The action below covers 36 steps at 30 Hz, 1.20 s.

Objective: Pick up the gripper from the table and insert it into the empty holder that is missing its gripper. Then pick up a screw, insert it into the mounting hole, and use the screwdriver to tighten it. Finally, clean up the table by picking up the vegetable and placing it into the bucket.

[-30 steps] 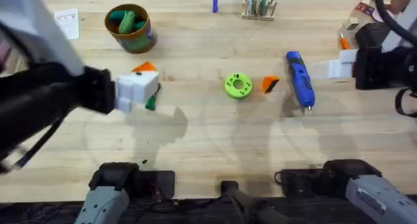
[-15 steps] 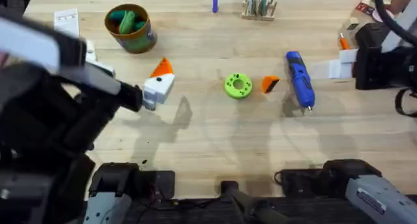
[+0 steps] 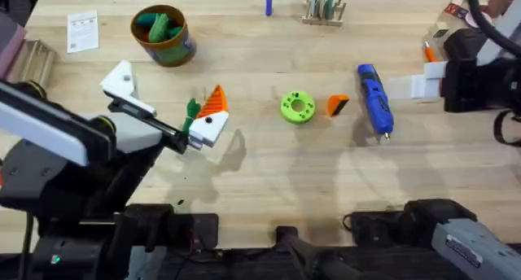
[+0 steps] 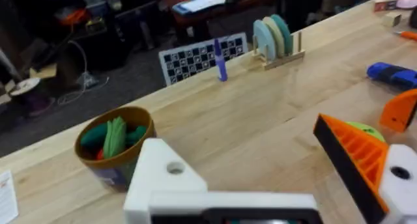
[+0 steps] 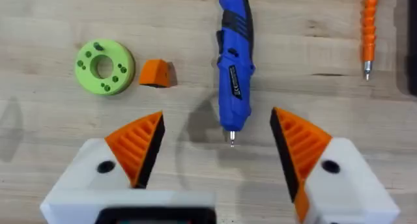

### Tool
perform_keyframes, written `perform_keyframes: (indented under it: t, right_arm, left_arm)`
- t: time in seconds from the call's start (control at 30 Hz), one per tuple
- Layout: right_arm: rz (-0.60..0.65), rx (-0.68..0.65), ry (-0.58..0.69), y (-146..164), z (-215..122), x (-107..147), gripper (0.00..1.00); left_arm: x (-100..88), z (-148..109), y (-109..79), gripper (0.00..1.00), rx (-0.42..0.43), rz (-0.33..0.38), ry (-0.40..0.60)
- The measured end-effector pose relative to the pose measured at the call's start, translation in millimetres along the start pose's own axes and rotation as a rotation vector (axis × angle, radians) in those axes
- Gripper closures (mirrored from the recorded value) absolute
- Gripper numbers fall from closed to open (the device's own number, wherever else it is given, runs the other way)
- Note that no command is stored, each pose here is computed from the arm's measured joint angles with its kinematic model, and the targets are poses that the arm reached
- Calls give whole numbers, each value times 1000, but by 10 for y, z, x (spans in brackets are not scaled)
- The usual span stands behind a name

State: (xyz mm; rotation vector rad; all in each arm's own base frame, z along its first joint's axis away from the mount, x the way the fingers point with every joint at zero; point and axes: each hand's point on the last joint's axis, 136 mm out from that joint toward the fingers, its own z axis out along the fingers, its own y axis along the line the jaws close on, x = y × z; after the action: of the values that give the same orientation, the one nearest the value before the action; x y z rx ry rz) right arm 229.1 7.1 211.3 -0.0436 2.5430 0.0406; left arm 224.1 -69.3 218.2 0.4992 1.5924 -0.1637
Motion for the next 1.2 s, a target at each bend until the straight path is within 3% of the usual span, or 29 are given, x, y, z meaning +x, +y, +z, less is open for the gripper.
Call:
perform_keyframes:
  t: [0.23,0.5,0.73,0.87,1.07,1.2]
  right_arm:
    - [-3,0,0,0,0,-1,10]
    - [-3,0,0,0,0,-1,10]
    - [-3,0,0,0,0,-1,10]
    - [-3,0,0,0,0,-1,10]
    - [-3,0,0,0,0,-1,10]
    - [-3,0,0,0,0,-1,10]
  left_arm:
    - [-1,57,-154,14,85,33,-90]
    - [189,99,-420,14,226,45,-135]
    - [314,39,-657,14,349,50,-161]
    - [277,-28,-733,14,385,67,-190]
    - [317,-83,-862,15,465,54,-181]
    - [394,-165,-1027,14,573,18,-156]
